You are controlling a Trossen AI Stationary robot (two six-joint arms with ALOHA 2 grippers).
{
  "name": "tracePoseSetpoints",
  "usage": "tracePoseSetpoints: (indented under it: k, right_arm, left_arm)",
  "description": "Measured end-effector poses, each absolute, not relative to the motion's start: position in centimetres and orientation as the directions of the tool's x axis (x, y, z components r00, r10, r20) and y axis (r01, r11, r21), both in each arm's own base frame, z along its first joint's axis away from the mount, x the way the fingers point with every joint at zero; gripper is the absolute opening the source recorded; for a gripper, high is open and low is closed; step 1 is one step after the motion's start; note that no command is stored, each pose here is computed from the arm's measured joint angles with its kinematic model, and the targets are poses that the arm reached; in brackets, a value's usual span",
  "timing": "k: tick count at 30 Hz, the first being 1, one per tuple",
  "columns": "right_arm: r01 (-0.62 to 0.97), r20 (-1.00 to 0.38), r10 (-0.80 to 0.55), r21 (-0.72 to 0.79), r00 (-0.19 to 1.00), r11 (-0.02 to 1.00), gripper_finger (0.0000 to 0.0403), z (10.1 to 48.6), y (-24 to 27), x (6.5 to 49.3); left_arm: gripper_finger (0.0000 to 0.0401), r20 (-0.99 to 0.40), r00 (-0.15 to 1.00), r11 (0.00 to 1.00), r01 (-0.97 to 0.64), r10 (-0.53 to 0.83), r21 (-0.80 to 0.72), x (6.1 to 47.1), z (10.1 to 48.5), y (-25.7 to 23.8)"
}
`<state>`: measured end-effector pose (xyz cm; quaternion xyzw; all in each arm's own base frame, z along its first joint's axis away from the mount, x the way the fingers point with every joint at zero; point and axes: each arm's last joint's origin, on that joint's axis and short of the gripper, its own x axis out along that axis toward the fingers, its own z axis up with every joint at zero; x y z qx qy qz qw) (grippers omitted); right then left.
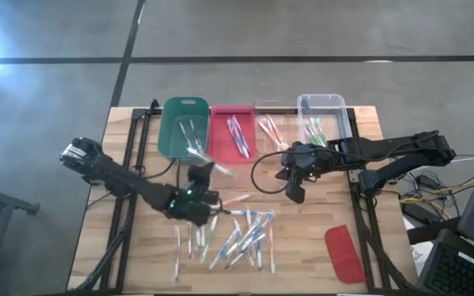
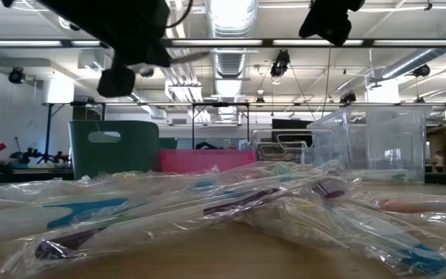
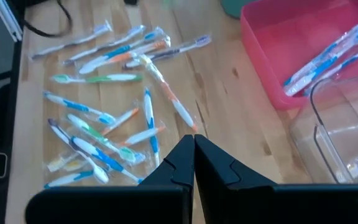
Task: Pick & Place Toothbrushes
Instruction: Put the green toothbrush into the white bin
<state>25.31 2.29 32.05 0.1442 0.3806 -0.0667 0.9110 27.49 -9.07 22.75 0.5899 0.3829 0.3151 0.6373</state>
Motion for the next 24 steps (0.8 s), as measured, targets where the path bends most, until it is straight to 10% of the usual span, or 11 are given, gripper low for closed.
tracePoseSetpoints:
  k: [5, 9, 14, 24]
  right_arm:
    - [0.24, -0.707, -0.017, 0.217, 0.707, 0.946, 0.0009, 32.1, 2.1, 25.4]
    - [0.253, -0.707, -0.015, 0.232, 0.707, 0.939, 0.0008, 32.1, 2.1, 25.4]
    - [0.311, -0.691, -0.013, 0.308, 0.723, 0.899, 0.0008, 32.3, 2.1, 25.5]
    - [0.214, -0.567, 0.055, 0.397, 0.822, 0.892, 0.0009, 33.5, 2.4, 26.5]
  left_arm:
    - [0.0019, -0.225, 0.741, 0.202, 0.123, 0.632, 0.972, 29.2, 22.2, -8.4]
    - [0.0019, -0.067, 0.889, 0.031, 0.059, 0.454, 0.998, 29.4, 23.4, -8.8]
    - [0.0019, 0.14, 0.926, -0.209, -0.069, 0.35, 0.975, 29.2, 25.5, -9.1]
    - [0.0019, 0.109, 0.899, -0.402, 0.079, 0.423, 0.912, 30.5, 27.0, -9.3]
